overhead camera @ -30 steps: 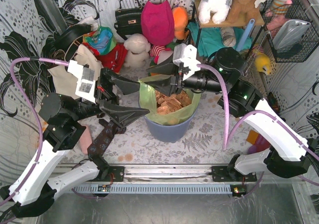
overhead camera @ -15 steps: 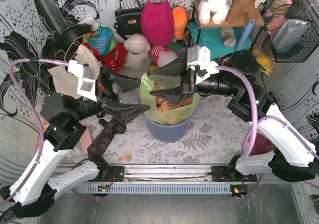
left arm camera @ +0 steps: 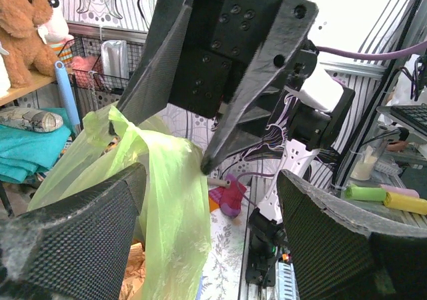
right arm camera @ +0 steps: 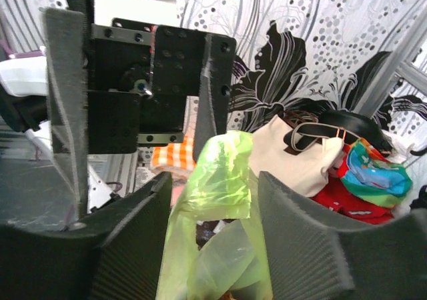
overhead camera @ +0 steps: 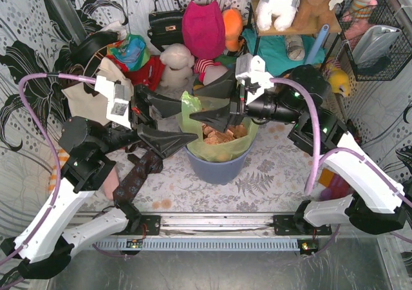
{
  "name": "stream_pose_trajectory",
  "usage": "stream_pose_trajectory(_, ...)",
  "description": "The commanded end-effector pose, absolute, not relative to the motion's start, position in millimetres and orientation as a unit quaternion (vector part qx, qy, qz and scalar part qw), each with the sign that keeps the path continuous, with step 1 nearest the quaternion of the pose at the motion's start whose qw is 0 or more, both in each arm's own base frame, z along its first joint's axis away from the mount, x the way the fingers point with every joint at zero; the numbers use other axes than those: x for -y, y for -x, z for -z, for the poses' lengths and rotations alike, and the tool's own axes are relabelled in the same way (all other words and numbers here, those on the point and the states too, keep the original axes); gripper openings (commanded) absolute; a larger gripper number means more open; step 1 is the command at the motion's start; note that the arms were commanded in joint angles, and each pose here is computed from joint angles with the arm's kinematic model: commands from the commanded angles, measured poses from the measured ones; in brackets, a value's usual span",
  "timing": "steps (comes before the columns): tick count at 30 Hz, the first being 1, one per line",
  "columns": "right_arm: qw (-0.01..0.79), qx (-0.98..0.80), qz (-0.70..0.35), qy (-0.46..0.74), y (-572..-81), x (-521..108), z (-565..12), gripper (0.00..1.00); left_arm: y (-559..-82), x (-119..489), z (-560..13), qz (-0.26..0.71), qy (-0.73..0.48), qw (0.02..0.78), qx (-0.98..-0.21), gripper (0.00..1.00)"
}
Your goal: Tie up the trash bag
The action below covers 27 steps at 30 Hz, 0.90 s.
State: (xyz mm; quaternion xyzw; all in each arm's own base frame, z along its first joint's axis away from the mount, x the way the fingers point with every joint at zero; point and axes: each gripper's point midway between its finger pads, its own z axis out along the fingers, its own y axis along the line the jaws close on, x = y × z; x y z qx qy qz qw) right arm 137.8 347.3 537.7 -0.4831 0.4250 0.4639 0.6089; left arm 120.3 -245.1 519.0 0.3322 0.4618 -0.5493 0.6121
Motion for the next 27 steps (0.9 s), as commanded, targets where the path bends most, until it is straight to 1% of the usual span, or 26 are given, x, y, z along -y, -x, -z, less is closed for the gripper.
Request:
stream_pose_trajectory(1, 0.629, -0.437, -0.455, 0.455, -153.3, -352.8, -540.6, 0.51, -124.4, 243.8, -523.3, 0.537, -0.335, 0.630, -0.451, 0.88)
stream_pose_trajectory(3, 0.637, -0.439, -0.448, 0.448, -158.6, -352.9, -541.8, 0.40, -124.7, 242.6, -521.9, 0.530, -0.338, 0.629, -0.458, 0.88)
stream_pose_trajectory(4, 0.642, -0.437, -0.444, 0.447, -160.3, -352.7, -543.0, 0.32, -123.6, 240.7, -522.5, 0.525, -0.340, 0.630, -0.460, 0.88)
stream_pose_trajectory(5, 0.648, -0.432, -0.441, 0.446, -161.4, -352.5, -545.1, 0.23, -123.2, 238.8, -522.2, 0.518, -0.341, 0.631, -0.465, 0.88)
stream_pose_trajectory(7, 0.660, -0.423, -0.437, 0.442, -162.4, -350.9, -550.3, 0.02, -122.6, 232.6, -522.3, 0.500, -0.344, 0.636, -0.476, 0.88)
stream_pose_trajectory(8, 0.666, -0.419, -0.434, 0.440, -163.3, -350.1, -552.6, 0.00, -123.5, 227.8, -522.0, 0.487, -0.342, 0.642, -0.484, 0.88)
stream_pose_trajectory(10, 0.671, -0.414, -0.431, 0.439, -163.6, -349.4, -555.3, 0.00, -127.2, 212.2, -525.4, 0.451, -0.324, 0.667, -0.497, 0.88)
stream_pose_trajectory(12, 0.670, -0.412, -0.432, 0.442, -163.4, -350.6, -556.0, 0.00, -135.8, 194.8, -525.6, 0.414, -0.291, 0.695, -0.511, 0.91)
stream_pose_trajectory(16, 0.663, -0.408, -0.437, 0.450, -160.4, -353.3, -555.6, 0.00, -155.4, 172.6, -525.6, 0.355, -0.242, 0.743, -0.513, 0.93)
stream_pose_trajectory(18, 0.661, -0.408, -0.440, 0.451, -159.3, -354.1, -556.3, 0.00, -160.5, 176.5, -526.4, 0.351, -0.246, 0.752, -0.501, 0.95)
stream_pose_trajectory(23, 0.650, -0.399, -0.451, 0.464, -152.2, -355.9, -555.7, 0.00, -161.6, 212.9, -532.6, 0.383, -0.313, 0.745, -0.448, 0.97)
stream_pose_trajectory(27, 0.649, -0.397, -0.454, 0.464, -150.3, -355.2, -557.1, 0.00, -176.3, 237.2, -531.3, 0.390, -0.343, 0.732, -0.440, 0.98)
